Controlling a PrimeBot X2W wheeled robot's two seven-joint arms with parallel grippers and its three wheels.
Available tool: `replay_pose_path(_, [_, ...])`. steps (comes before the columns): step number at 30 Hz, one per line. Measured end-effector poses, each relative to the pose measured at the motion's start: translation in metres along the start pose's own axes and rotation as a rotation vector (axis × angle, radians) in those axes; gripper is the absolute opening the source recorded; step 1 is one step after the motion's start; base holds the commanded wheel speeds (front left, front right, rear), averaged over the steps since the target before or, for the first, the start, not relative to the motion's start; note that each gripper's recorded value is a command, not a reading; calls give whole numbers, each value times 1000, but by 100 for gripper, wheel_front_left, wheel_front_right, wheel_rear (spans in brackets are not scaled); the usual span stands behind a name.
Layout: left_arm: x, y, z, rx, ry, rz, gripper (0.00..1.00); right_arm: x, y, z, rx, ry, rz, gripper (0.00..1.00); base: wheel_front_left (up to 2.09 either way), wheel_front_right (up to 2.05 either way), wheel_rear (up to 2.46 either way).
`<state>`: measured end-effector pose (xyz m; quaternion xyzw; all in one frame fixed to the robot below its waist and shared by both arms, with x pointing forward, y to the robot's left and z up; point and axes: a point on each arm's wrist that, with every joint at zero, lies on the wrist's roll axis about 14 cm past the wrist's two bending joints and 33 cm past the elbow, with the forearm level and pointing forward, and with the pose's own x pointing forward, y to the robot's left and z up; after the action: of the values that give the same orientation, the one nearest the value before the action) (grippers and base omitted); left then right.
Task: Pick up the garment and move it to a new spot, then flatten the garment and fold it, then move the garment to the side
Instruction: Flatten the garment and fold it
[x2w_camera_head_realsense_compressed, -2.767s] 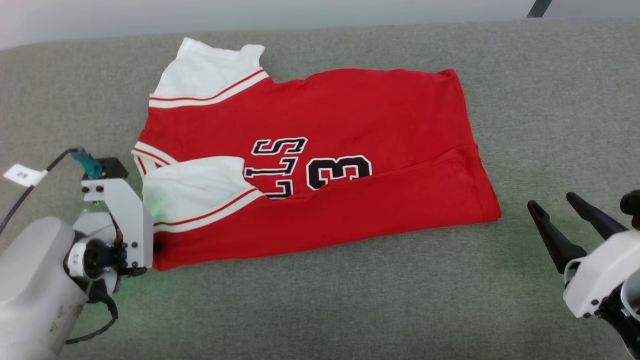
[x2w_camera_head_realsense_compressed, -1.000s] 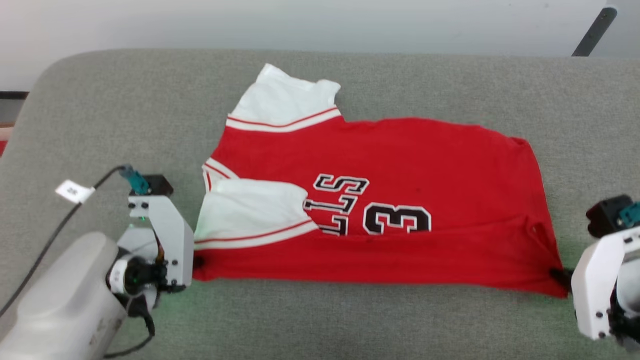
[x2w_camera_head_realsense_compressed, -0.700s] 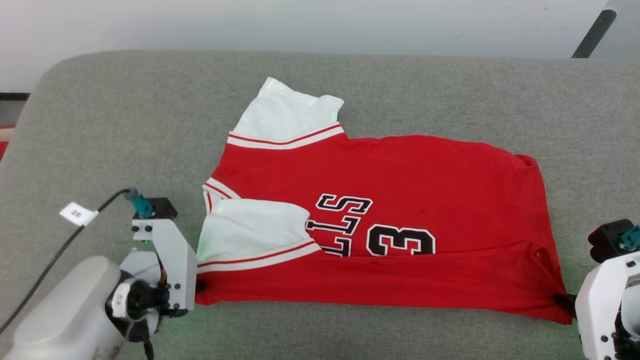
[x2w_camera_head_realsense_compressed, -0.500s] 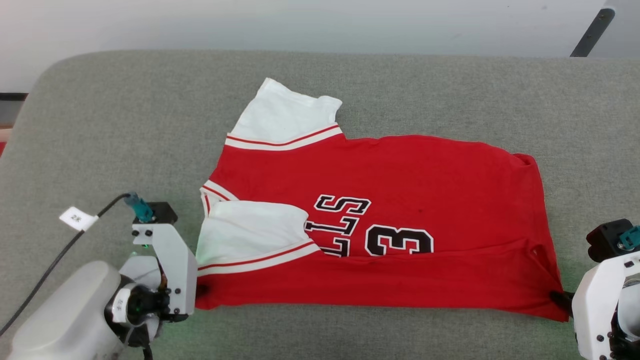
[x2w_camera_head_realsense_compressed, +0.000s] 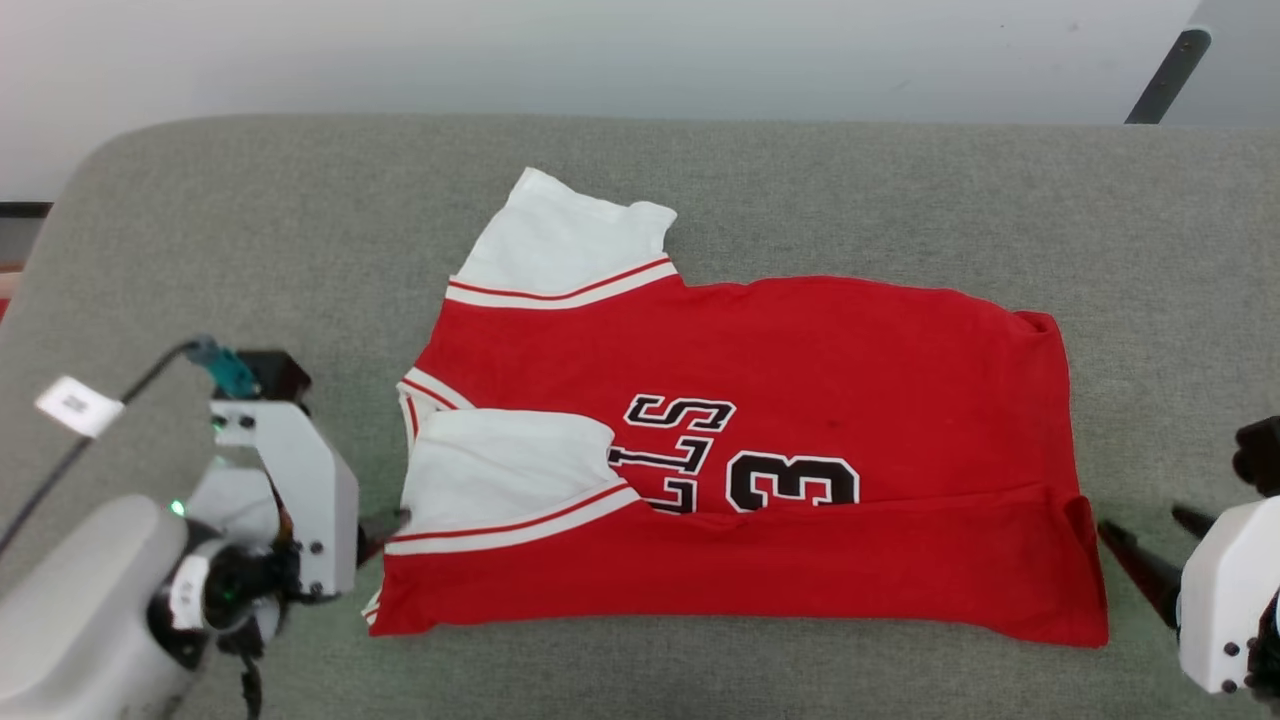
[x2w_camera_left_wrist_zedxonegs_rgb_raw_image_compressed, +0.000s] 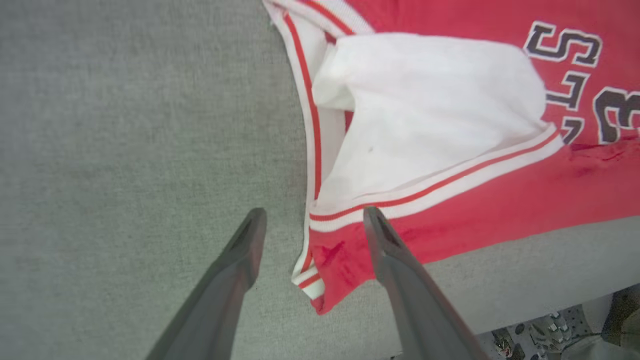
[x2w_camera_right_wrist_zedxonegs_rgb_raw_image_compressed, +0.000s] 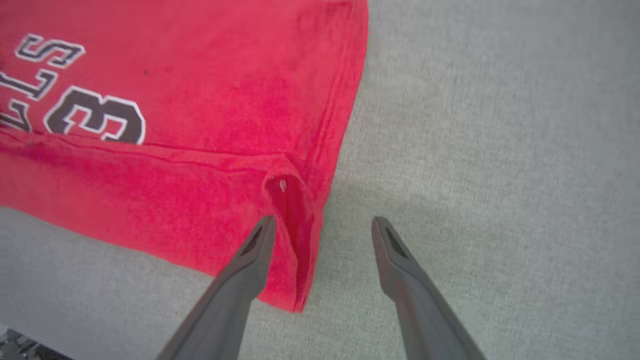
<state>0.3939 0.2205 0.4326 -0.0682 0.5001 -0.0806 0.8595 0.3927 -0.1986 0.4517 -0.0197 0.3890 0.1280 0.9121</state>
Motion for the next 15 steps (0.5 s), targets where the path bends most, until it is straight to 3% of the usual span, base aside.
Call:
replay_pose_path(7, [-23,-13,63,87,-226,-18,100,-20,2,58,-38,-351,-39,100,0,0,0])
replay_pose_path(15, [-41,-29,139,234,-526,-19,100,-61,6,118,-155,-792,-103,100,0,0,0])
